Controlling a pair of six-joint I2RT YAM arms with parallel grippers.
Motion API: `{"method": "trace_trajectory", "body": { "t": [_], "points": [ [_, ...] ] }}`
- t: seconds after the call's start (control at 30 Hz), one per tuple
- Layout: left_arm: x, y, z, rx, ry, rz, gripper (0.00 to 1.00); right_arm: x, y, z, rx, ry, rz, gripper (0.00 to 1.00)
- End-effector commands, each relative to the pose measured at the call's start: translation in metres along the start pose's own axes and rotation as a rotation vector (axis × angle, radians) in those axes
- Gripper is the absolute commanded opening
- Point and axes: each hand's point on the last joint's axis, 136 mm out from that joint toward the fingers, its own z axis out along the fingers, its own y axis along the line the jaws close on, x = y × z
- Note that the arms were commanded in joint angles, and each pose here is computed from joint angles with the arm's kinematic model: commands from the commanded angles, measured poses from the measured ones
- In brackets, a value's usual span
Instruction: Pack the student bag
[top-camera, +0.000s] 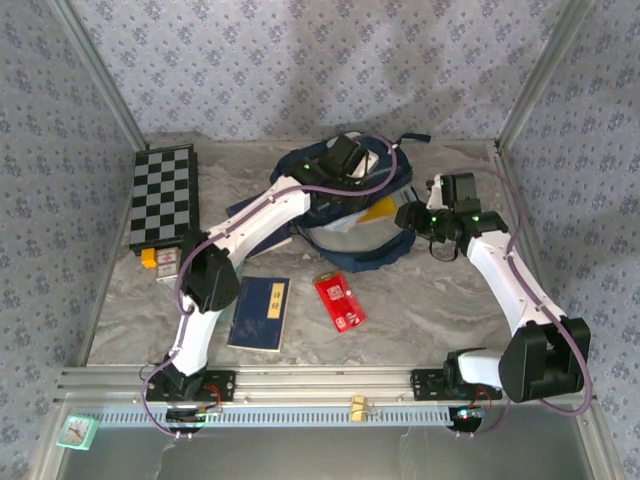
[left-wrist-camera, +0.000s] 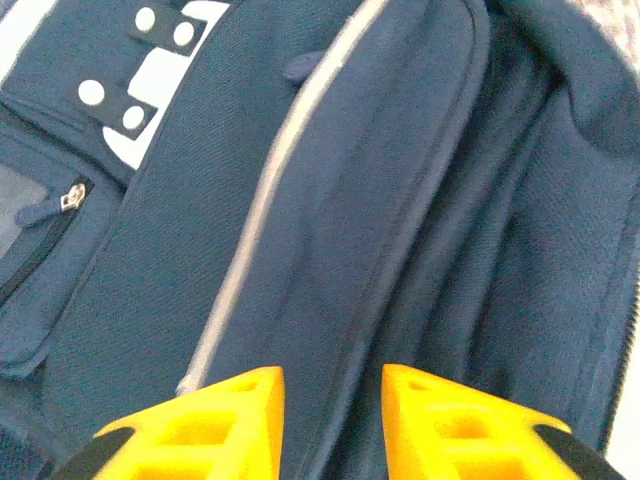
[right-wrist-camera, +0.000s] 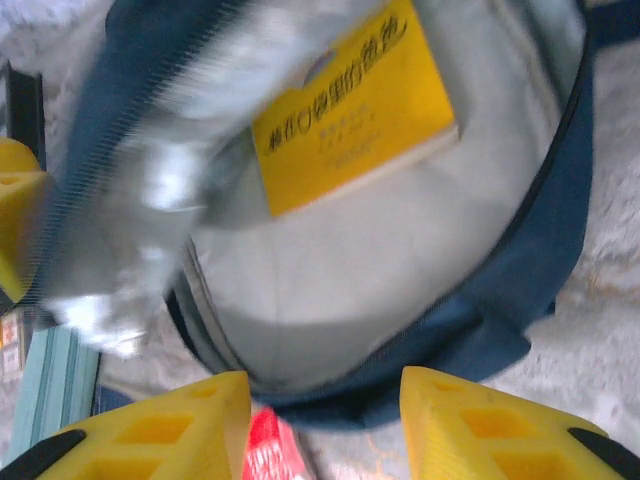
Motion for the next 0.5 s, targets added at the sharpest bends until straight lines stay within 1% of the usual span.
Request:
{"method": "trace_trajectory", "body": {
  "t": [0.0,0.03,0.1,0.17,0.33,0.47],
  "points": [
    [-0.017,-0.003,-0.069,0.068,-0.111,-0.128,0.40,0.047,0.002,-0.001,0.005,0.148,-0.004,0.48],
    [-0.003,0.000,-0.073,0.064,-0.096,-0.155,0.43,0.054,0.005,0.000,0.001,0.164,-0.005,0.48],
    [0.015,0.007,-0.088,0.056,-0.107,-0.224,0.46,0.068,0.015,0.004,-0.025,0.199,-0.019,0.49],
    [0.040,0.018,-0.099,0.050,-0.101,-0.319,0.49,0.082,0.025,0.008,-0.035,0.232,-0.043,0.50],
    [0.118,0.048,-0.117,-0.024,-0.005,-0.521,0.52,0.113,0.052,0.023,-0.083,0.279,-0.070,0.52],
    [0.182,0.068,-0.127,-0.110,0.102,-0.628,0.55,0.138,0.070,0.038,-0.108,0.302,-0.096,0.53]
  ]
}}
